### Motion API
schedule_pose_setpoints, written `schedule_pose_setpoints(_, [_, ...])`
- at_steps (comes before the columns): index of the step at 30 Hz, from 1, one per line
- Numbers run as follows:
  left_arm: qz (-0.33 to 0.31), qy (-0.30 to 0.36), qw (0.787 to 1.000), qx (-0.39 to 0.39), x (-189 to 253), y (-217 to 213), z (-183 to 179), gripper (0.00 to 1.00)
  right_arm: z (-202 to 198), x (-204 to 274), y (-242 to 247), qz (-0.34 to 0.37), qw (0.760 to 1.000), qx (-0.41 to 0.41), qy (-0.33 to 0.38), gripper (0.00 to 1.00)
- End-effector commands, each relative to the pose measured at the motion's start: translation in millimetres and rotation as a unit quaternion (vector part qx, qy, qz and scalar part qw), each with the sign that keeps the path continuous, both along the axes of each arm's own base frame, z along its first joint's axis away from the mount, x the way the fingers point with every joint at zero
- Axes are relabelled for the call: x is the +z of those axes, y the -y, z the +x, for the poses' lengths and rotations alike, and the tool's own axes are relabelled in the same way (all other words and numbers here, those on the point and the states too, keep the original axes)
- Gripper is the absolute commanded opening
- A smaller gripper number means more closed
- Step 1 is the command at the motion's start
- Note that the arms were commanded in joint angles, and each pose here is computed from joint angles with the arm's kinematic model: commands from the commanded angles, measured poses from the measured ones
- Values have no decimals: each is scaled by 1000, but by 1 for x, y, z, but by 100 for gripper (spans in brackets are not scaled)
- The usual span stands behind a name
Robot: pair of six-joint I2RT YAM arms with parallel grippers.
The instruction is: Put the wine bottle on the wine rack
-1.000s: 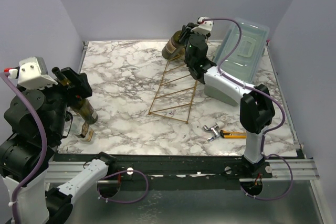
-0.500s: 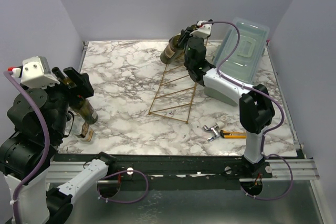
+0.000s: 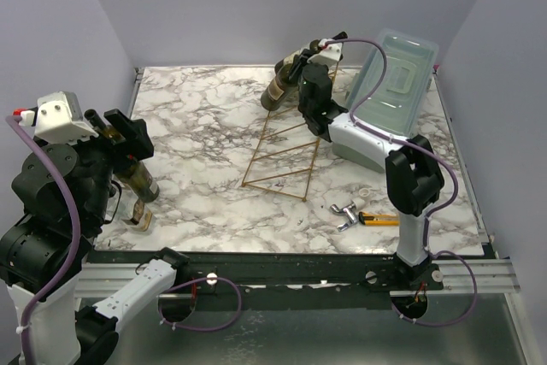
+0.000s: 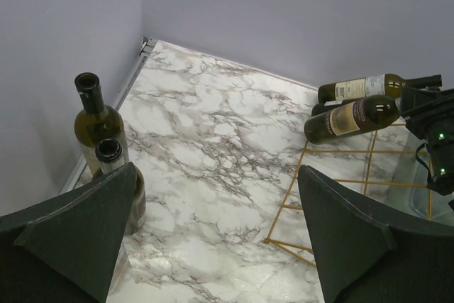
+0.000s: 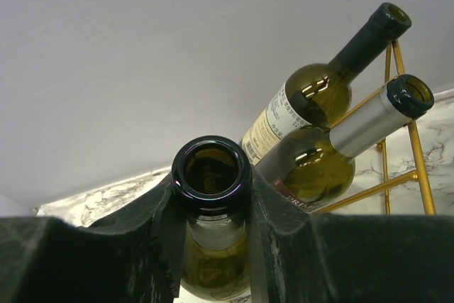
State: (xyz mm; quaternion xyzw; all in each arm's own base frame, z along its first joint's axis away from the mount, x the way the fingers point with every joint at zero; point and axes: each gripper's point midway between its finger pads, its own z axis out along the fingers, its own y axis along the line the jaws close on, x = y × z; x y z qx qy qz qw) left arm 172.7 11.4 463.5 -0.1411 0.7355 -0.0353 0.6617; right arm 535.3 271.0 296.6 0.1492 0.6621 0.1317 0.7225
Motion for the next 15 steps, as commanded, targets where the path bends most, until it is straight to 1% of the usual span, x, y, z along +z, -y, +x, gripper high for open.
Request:
schedule_pose_setpoints(1, [-8, 0, 1000, -14, -1, 7, 3, 97, 3, 21, 5, 49, 998, -17, 34, 1])
schedule_pose_setpoints(12, [-12, 3, 1000, -15, 1, 7, 0, 97, 8, 7, 6, 43, 998, -30, 20, 1])
schedule_pose_setpoints(15, [-14, 4, 1000, -16, 1, 6, -1, 97, 8, 2, 6, 45, 998, -32, 15, 6])
